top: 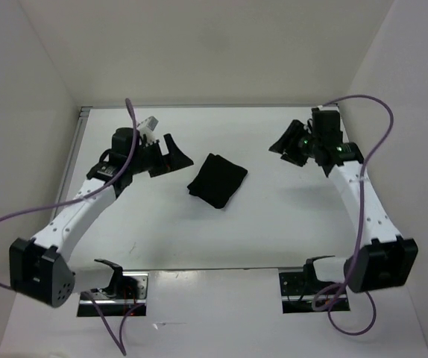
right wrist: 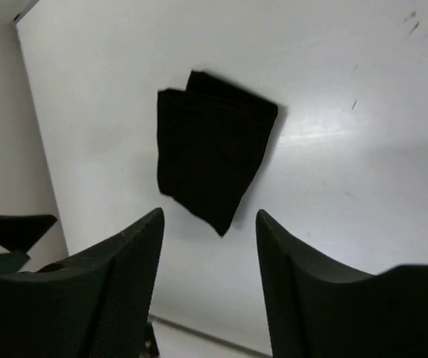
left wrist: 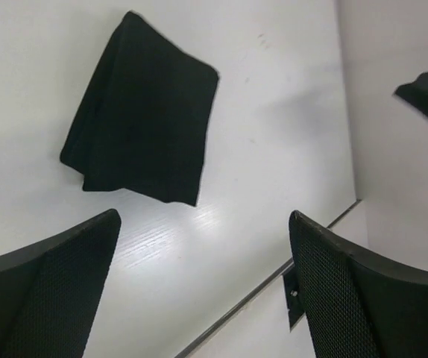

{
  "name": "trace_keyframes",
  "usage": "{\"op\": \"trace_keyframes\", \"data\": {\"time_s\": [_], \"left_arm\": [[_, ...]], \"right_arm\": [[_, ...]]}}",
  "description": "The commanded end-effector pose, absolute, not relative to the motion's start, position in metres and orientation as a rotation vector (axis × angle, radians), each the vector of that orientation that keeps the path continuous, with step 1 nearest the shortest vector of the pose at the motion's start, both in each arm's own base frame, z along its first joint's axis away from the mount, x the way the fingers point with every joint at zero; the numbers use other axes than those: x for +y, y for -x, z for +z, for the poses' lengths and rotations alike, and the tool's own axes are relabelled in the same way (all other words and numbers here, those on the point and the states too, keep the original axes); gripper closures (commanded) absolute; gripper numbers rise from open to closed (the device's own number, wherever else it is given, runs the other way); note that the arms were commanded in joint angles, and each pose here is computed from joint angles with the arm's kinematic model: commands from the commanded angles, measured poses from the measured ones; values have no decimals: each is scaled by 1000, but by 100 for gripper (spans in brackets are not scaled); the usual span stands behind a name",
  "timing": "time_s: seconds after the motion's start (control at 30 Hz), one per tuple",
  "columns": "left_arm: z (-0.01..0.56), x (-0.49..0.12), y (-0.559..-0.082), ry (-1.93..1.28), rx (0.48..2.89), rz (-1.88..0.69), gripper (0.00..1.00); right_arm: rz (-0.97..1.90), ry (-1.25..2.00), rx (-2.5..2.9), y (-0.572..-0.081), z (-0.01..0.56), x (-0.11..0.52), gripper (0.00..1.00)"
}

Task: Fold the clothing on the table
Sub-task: Fold the skirt

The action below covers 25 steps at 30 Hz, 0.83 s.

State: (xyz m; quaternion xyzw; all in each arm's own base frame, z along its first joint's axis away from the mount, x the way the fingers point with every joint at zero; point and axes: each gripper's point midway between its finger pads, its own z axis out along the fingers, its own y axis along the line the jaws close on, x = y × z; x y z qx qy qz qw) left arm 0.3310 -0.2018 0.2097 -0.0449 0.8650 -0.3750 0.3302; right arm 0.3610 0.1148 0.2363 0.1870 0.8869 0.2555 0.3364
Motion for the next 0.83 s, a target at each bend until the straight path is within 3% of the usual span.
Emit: {"op": "trace_keyframes", "data": {"time_s": [0.0,0.2,0.33,0.47,0.8], "left_arm": [[212,-193,-311,117,2229,-969,0],[200,-172,-282,171,2244,-888,0],[197,-168,-262,216,2198,-930,0],[179,-166,-242,272,2208,-981,0],[199,-147,-226,311,2077,-936,0]], "right_arm": [[733,-477,2303,-325,232,106,41],[836,-525,2200,-274,228,95,31],[882,-621,2181,-253,206,89,0],[897,-652,2167,-247,203,88,0],[976,-671,2191,-253,197,91,0]]}}
